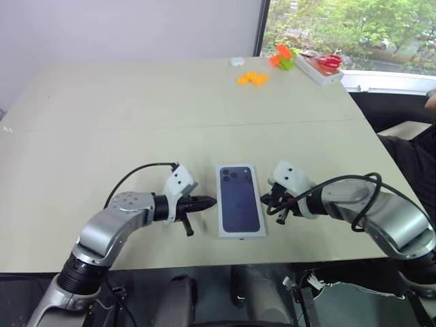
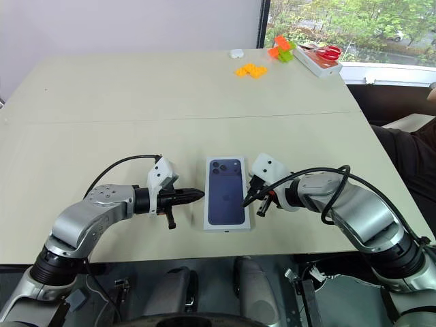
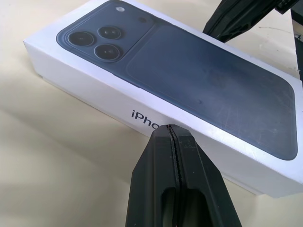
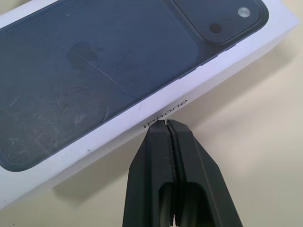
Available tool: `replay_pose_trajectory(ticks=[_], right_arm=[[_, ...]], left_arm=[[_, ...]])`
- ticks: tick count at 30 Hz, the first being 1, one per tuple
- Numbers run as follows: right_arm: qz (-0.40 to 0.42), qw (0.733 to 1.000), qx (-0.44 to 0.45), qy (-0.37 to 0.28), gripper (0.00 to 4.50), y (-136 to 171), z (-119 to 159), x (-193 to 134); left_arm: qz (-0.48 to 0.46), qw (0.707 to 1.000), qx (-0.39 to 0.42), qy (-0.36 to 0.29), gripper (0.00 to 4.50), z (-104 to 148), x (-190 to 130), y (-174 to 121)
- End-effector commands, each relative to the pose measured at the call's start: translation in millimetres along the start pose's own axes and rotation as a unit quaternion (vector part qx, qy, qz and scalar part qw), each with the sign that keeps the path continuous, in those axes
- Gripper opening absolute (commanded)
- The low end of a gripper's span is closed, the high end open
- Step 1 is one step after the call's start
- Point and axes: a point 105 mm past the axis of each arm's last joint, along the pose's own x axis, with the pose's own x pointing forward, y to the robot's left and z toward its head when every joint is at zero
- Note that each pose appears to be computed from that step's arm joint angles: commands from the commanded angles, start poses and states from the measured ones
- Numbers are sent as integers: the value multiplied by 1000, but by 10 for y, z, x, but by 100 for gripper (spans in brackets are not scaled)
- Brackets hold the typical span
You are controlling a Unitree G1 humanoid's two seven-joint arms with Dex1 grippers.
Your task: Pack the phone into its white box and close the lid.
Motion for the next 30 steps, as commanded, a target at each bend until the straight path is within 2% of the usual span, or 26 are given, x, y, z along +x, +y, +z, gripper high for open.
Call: replay_pose_trajectory(ticks=[1, 6, 10, 13, 16, 19, 26, 28, 30], right_arm=[[-29, 999, -27, -14, 4, -93, 72, -131], [-52, 997, -42, -36, 4, -249, 64, -348], [6, 995, -48, -83, 4, -54, 117, -435], [69, 992, -50, -96, 4, 237, 128, -377], [88, 990, -57, -89, 4, 361, 97, -321], [100, 993, -45, -43, 4, 507, -110, -117], [78, 997, -14, 9, 4, 456, -314, 18], [74, 997, -18, 11, 4, 439, -318, 18], [64, 998, -23, -11, 4, 397, -245, 2]], left_arm=[[3, 1000, 18, -17, 0, 108, -55, 10], [50, 995, -23, -77, 0, 319, -232, 254], [79, 991, -16, -109, 0, 566, -117, 362], [84, 994, 3, -68, 0, 541, 133, 355], [74, 996, 16, -54, 0, 521, 227, 313], [55, 998, 21, 0, 0, 342, 367, 250], [70, 996, 18, 56, 0, 119, 398, 309], [71, 996, 18, 55, 0, 113, 393, 312], [66, 997, 21, 19, 0, 211, 353, 291]])
